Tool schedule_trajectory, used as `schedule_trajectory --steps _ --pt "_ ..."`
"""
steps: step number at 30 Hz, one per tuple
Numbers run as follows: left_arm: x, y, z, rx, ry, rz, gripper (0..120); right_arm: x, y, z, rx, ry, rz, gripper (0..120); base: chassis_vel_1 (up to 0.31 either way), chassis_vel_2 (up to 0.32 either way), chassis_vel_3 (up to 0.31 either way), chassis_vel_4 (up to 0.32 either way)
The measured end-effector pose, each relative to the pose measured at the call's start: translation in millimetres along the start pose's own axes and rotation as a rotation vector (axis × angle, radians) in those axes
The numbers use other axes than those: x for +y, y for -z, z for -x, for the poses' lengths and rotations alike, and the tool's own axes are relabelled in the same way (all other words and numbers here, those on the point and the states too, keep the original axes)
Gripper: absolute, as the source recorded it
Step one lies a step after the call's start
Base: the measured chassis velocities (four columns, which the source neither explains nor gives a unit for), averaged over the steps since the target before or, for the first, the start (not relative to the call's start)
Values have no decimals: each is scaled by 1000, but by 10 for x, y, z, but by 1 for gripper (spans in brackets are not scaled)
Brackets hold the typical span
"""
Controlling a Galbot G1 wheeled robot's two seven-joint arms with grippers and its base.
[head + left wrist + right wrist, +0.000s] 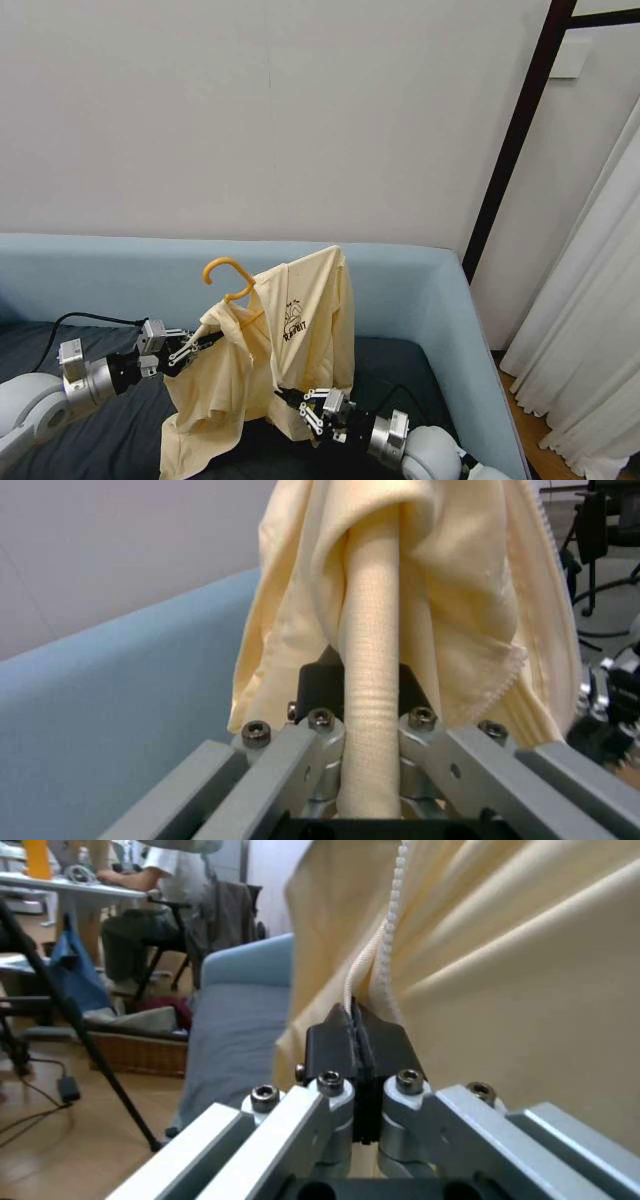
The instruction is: Pick up the clothes from the sofa and hang them on the clothes hanger.
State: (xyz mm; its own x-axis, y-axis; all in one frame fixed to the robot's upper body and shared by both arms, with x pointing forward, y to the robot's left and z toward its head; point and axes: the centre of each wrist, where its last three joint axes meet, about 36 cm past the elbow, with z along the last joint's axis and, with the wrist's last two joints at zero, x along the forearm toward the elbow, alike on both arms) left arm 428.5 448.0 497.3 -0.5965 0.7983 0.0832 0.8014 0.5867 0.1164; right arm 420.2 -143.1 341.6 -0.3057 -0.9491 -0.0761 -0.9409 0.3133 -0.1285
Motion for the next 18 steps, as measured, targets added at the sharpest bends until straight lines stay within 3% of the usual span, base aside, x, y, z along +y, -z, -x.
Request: schedule_trajectory --steps 13,18 --pt "-158 -45 44 -8 -26 -14 1 157 77 377 -67 -11 13 0 0 0 0 0" --pt "-133 -49 25 1 -23 -5 1 216 60 301 -107 1 19 16 0 0 0 0"
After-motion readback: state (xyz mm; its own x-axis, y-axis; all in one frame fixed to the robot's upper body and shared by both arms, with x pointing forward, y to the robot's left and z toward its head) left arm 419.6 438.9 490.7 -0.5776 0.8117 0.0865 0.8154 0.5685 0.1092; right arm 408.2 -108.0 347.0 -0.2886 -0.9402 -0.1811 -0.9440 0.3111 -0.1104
